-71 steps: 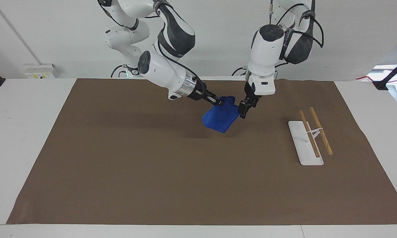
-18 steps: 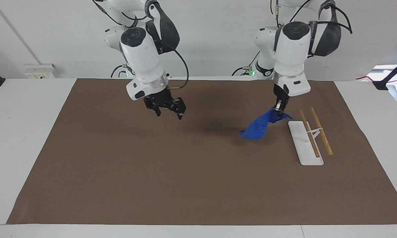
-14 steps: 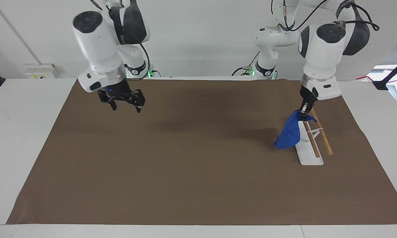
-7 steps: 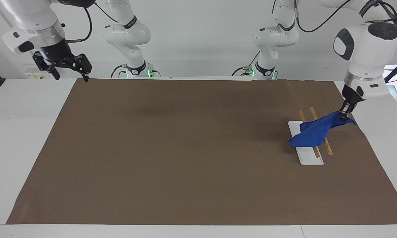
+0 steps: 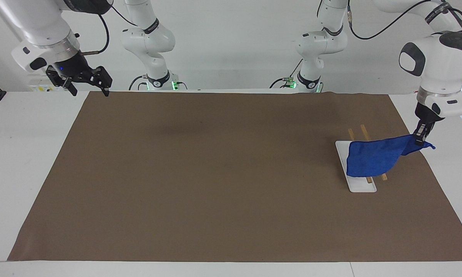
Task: Right arm passes towel to left arm to hang
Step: 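Move the towel over the white rack while the right gripper withdraws, then lower the towel onto the rack rods and open the left gripper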
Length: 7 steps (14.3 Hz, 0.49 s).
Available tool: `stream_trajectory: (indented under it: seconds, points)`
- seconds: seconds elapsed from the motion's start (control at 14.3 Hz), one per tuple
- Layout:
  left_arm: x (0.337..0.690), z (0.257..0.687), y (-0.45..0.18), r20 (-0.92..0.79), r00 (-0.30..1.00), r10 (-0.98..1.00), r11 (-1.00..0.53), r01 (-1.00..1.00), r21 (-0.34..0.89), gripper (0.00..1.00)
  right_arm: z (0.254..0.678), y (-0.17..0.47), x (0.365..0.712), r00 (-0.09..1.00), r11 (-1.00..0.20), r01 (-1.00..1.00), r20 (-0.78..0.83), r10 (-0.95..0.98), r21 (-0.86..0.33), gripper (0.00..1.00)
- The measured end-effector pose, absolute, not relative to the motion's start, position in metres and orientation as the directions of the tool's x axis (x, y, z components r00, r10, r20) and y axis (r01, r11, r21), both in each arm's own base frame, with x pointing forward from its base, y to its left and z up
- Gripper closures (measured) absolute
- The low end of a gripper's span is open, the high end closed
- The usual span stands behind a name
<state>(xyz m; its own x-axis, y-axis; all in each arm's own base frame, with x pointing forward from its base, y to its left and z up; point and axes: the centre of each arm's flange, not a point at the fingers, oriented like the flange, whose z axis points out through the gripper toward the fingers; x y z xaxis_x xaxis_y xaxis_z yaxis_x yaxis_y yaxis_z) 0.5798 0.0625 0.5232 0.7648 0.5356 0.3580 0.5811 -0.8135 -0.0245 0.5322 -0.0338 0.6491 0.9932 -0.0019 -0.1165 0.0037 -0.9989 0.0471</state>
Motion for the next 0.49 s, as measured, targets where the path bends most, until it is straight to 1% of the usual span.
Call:
stream_trajectory:
  seconds: [0.49]
  points:
    - [0.578,0.51,0.057,0.353,0.774,0.526,-0.822,0.57,-0.024,0.96,0.649,-0.031,0.531,0.993,-0.999,0.008,-0.117,0.003,0.047,0.0]
